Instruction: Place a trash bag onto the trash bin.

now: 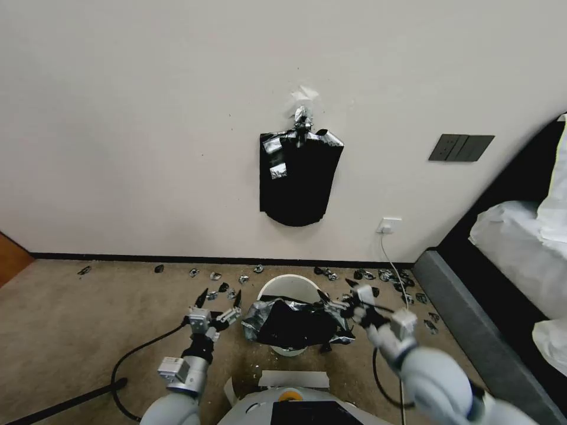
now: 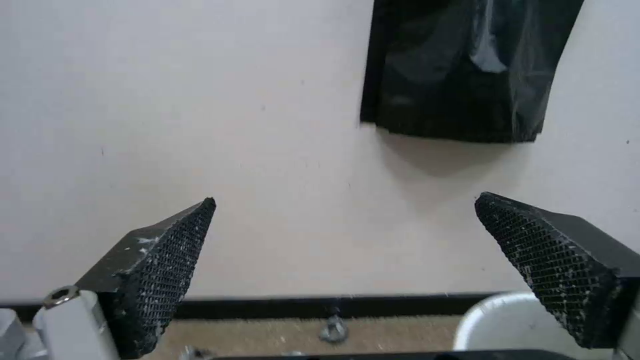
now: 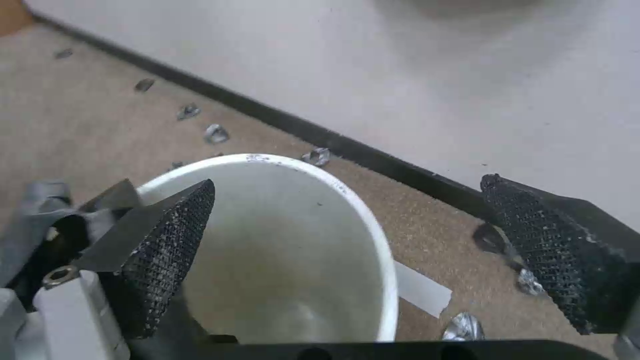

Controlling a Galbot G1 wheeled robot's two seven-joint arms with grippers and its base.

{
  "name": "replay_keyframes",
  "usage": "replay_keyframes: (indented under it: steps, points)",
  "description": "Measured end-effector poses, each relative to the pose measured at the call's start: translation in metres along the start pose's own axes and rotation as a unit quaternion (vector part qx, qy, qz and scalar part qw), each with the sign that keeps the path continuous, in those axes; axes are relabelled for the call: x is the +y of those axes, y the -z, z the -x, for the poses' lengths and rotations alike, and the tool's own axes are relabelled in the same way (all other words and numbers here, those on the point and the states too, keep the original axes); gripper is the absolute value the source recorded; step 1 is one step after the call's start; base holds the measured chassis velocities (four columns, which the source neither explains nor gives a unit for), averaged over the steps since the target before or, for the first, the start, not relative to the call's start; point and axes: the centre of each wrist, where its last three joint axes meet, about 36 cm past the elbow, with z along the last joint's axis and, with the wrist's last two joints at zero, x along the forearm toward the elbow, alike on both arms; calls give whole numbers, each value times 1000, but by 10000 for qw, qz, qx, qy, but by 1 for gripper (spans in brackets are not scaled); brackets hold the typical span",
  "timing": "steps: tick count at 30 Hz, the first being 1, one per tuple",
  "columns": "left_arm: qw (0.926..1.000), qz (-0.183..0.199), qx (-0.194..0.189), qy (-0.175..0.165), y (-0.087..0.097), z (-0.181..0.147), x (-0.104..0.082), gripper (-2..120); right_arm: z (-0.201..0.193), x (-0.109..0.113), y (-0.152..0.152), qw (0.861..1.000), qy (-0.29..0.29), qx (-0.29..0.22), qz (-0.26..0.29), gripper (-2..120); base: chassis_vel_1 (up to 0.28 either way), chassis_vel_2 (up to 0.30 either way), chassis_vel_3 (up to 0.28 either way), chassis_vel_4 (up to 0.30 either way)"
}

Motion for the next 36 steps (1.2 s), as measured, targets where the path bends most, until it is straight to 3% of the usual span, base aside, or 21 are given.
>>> replay_keyframes:
  steps: [3, 15, 19, 26, 33, 36]
  points:
    - [9997, 206, -115, -91, -1, 4, 3, 100, 26, -25, 12, 9990, 216, 298, -269, 100, 0, 0, 0, 0]
    - [9965, 807, -232, -54, 4, -18, 19, 100, 138, -56, 21, 9742, 1533, 1261, -1073, 100, 0, 0, 0, 0]
    - [9966, 800, -196, 4, 8, -23, 22, 100, 159, -63, 14, 9641, 1786, 1560, -1193, 100, 0, 0, 0, 0]
    - [9980, 593, -54, 187, 8, -33, 23, 100, 182, -73, 13, 9578, 2086, 1527, -1258, 100, 0, 0, 0, 0]
    - [9982, 549, -15, 248, 9, -40, 23, 100, 198, -75, 5, 9533, 2199, 1554, -1366, 80, 0, 0, 0, 0]
    - [9984, 504, -55, 265, 12, -39, 23, 100, 204, -79, 2, 9528, 2195, 1575, -1388, 65, 0, 0, 0, 0]
